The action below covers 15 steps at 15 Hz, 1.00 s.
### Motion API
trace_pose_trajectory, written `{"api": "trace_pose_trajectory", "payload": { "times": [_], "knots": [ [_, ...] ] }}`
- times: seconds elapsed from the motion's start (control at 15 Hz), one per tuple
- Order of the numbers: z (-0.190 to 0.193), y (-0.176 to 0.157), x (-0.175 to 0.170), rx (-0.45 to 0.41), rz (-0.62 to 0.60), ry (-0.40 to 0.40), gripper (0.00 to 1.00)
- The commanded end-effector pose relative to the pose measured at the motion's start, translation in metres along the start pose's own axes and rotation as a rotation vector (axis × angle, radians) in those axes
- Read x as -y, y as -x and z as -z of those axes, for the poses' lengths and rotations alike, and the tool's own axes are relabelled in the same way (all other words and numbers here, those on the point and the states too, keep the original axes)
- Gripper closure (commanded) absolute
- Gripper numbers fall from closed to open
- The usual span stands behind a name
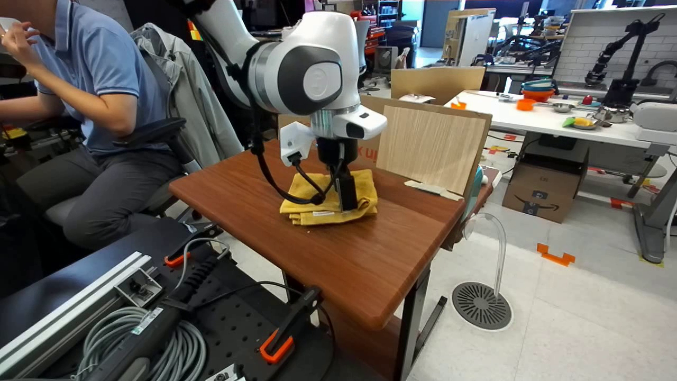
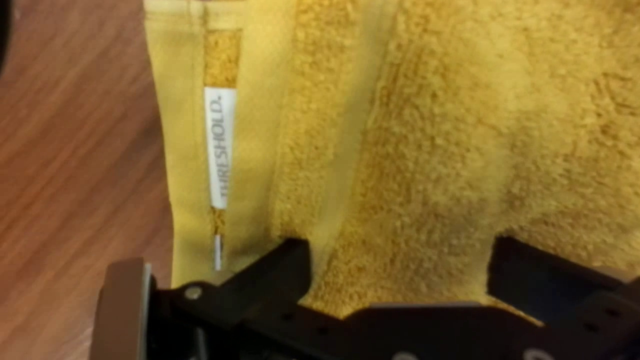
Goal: Use the towel to wipe the table
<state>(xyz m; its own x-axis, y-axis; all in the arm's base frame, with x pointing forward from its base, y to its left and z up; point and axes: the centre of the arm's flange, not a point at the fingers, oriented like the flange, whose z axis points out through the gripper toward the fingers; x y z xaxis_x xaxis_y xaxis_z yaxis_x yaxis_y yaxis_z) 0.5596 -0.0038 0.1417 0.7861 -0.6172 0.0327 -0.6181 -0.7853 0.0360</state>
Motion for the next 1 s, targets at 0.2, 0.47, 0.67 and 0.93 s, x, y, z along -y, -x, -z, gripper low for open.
{"api": "trace_pose_trajectory", "payload": {
  "times": [0.2,0.47,0.67,0.93],
  "knots": [
    [-0.03,-0.045,-0.081,0.059,-0.219,0.042,0.0],
    [-0.038,-0.05,-0.115,0.112,-0.279,0.11,0.0],
    [-0.039,-0.036,-0.121,0.207,-0.216,0.181,0.0],
    [-0.042,-0.01,-0.089,0.218,-0.11,0.272,0.0]
  ]
}}
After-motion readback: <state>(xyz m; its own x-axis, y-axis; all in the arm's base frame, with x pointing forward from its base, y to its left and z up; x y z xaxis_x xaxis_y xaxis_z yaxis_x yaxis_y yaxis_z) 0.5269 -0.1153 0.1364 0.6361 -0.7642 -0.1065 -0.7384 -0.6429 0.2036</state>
